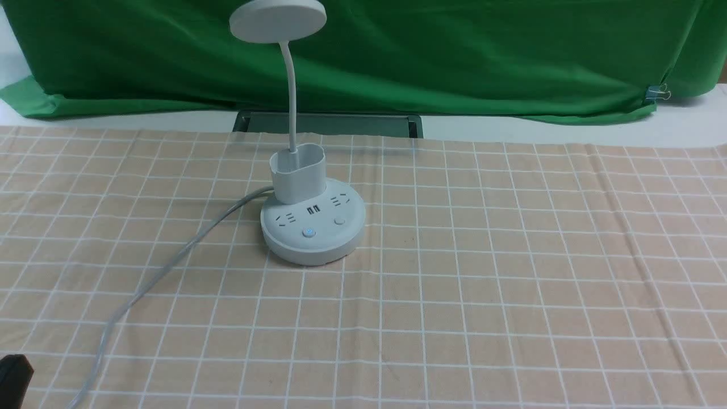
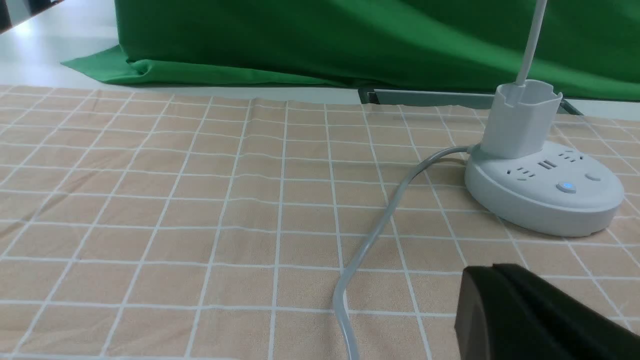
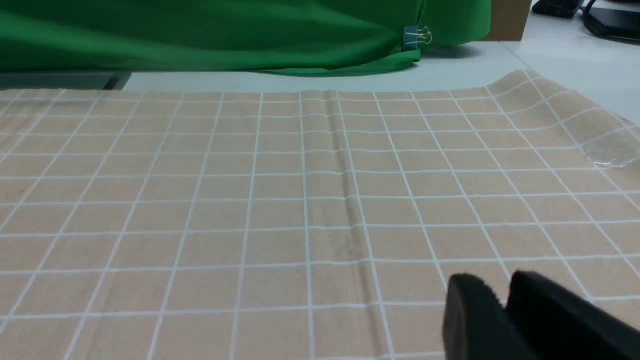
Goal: Turn on the table lamp on the light coffee tablecloth with your hand.
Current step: 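Press the power button on the lamp base to turn the lamp on with the left gripper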
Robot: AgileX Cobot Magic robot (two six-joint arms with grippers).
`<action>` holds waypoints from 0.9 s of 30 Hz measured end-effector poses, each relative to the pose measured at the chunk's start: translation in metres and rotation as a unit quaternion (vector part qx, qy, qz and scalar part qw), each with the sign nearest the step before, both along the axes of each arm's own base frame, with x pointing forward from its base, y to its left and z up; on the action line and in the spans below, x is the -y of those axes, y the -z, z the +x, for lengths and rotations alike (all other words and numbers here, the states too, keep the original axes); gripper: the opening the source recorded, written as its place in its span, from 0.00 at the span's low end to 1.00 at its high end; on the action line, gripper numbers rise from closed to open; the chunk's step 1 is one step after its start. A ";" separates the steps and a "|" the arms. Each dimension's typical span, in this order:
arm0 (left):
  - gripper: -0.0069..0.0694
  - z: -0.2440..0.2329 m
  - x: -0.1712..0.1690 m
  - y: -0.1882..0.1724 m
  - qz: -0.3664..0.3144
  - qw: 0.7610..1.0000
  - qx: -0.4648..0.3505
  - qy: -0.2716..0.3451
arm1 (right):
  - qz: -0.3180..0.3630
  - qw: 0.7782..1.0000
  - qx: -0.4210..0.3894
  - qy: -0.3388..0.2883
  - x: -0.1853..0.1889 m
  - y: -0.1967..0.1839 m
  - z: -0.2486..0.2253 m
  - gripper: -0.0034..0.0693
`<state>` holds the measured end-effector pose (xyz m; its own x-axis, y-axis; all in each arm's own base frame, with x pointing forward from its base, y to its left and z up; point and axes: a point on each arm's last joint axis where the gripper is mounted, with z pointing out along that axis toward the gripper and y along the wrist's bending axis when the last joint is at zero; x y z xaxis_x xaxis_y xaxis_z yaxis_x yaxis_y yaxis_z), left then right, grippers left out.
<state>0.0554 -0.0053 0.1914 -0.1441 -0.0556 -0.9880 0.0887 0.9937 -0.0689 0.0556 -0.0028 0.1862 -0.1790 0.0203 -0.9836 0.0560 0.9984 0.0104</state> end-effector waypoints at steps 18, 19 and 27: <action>0.09 0.000 0.000 0.000 0.000 1.000 0.000 0.000 | 0.000 1.000 0.000 0.000 0.000 0.000 0.000 0.35; 0.09 0.000 0.000 0.000 0.000 1.000 0.000 0.000 | 0.000 1.000 0.000 0.000 0.000 0.000 0.000 0.35; 0.09 0.000 0.000 0.000 0.000 1.000 0.000 0.000 | 0.000 1.000 0.000 0.000 0.000 0.000 0.000 0.37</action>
